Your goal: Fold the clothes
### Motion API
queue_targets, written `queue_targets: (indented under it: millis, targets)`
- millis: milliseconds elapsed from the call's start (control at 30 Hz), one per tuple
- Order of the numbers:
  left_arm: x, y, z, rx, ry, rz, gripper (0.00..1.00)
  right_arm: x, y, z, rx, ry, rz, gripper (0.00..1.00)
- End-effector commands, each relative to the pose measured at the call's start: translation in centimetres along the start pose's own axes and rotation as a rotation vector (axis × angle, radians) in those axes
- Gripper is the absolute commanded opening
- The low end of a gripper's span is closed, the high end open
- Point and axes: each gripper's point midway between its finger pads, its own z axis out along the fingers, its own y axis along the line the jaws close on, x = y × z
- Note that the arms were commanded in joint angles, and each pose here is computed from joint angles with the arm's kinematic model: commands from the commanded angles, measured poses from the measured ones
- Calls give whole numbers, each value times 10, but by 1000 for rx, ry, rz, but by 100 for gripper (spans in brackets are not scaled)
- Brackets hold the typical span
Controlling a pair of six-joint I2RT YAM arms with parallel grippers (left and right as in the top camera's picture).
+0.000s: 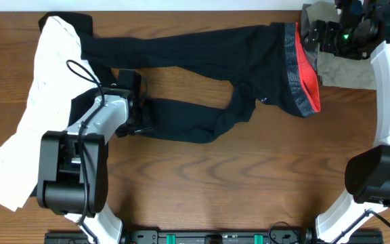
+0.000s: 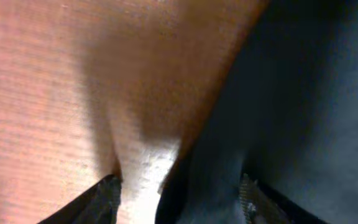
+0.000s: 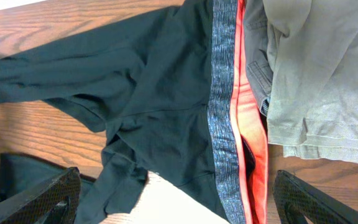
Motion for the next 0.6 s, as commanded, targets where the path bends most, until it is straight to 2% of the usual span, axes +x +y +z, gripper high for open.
queue_targets:
  millis: [0, 67, 100, 300, 567]
  targets:
    - [4, 3, 9, -17, 24, -3, 39, 5, 5, 7, -15, 15, -21, 96]
    - [5, 3, 9, -17, 27, -11, 12, 5, 4, 8, -15, 15, -21, 96]
    - [5, 3, 8, -16, 25, -15, 6, 5, 4, 8, -15, 15, -21, 96]
    - [-7, 6, -33, -12, 4, -36, 6, 3, 4, 8, -15, 8, -23, 96]
    - [-30, 39, -130, 4, -180, -137, 6, 17, 1, 11, -7, 60, -7, 95]
